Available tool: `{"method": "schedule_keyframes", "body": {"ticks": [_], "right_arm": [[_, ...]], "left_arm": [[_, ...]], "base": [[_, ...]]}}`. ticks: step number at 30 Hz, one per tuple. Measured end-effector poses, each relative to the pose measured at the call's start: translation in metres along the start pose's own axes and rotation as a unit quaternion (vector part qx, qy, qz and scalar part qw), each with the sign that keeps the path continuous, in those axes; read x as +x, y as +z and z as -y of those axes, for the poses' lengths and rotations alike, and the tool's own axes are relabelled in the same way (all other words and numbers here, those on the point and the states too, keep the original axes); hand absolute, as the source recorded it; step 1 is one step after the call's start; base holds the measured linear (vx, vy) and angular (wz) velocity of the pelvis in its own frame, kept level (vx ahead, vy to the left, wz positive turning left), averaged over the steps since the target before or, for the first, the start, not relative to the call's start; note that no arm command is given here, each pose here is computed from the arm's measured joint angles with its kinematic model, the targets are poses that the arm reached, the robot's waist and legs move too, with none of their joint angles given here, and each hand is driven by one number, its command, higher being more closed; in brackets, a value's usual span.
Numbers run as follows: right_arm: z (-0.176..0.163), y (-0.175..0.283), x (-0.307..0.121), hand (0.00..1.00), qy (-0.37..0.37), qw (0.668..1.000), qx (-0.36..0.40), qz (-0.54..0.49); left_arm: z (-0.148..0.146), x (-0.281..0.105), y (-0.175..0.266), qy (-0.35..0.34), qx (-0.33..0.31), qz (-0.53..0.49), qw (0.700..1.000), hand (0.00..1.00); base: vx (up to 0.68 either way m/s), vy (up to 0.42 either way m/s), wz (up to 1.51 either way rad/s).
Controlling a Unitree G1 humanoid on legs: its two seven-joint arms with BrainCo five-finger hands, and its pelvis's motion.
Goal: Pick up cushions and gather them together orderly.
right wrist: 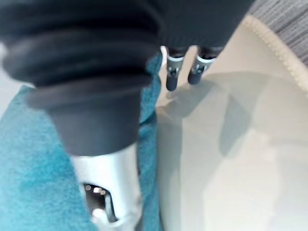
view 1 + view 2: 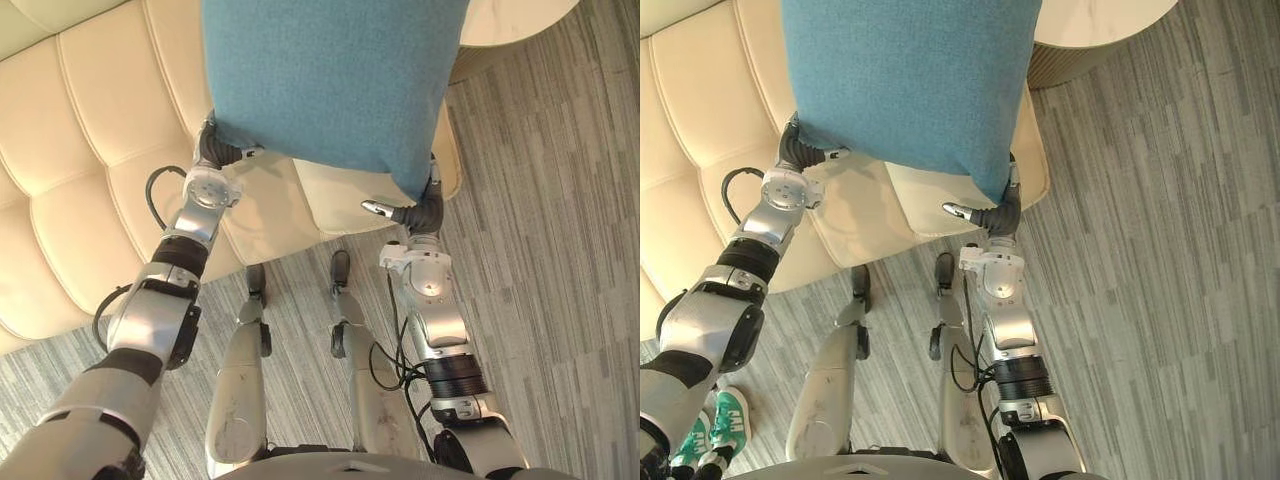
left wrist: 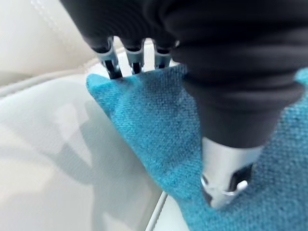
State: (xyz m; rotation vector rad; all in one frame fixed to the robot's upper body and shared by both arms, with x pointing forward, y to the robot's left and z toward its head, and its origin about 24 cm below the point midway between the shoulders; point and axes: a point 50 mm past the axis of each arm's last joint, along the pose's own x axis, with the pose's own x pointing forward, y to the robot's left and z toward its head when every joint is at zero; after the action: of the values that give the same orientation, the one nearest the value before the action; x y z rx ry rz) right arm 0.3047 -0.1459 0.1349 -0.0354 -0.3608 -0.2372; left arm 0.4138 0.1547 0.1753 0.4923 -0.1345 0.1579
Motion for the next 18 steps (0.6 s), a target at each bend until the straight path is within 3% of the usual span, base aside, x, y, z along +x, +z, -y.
{"method": "schedule_keyframes", "body": {"ticks": [4,11,18], "right_arm": [[0.001,0.01,0.003,1.0,-0.01,1.0,0.007,0.02],[0.007,0.016,0.011,1.0,-0.016,0.999,-0.002,0.036],[0.011,0.006,0.004,1.0,-0.01,1.0,0.002,0.013]], "left_arm": [[-0.013,0.005,0.013,0.019,-0.01,0.02,1.0,1.0],[-0.014,0.0,0.033,0.023,-0.083,0.07,0.994,1.0],[-0.005,-0.025,0.015,0.004,-0.137,0.088,0.987,1.0]], "base": [[0.01,-0.033,0.08],[0.03,-0.032,0.02],[0.04,-0.037,-0.06]]}}
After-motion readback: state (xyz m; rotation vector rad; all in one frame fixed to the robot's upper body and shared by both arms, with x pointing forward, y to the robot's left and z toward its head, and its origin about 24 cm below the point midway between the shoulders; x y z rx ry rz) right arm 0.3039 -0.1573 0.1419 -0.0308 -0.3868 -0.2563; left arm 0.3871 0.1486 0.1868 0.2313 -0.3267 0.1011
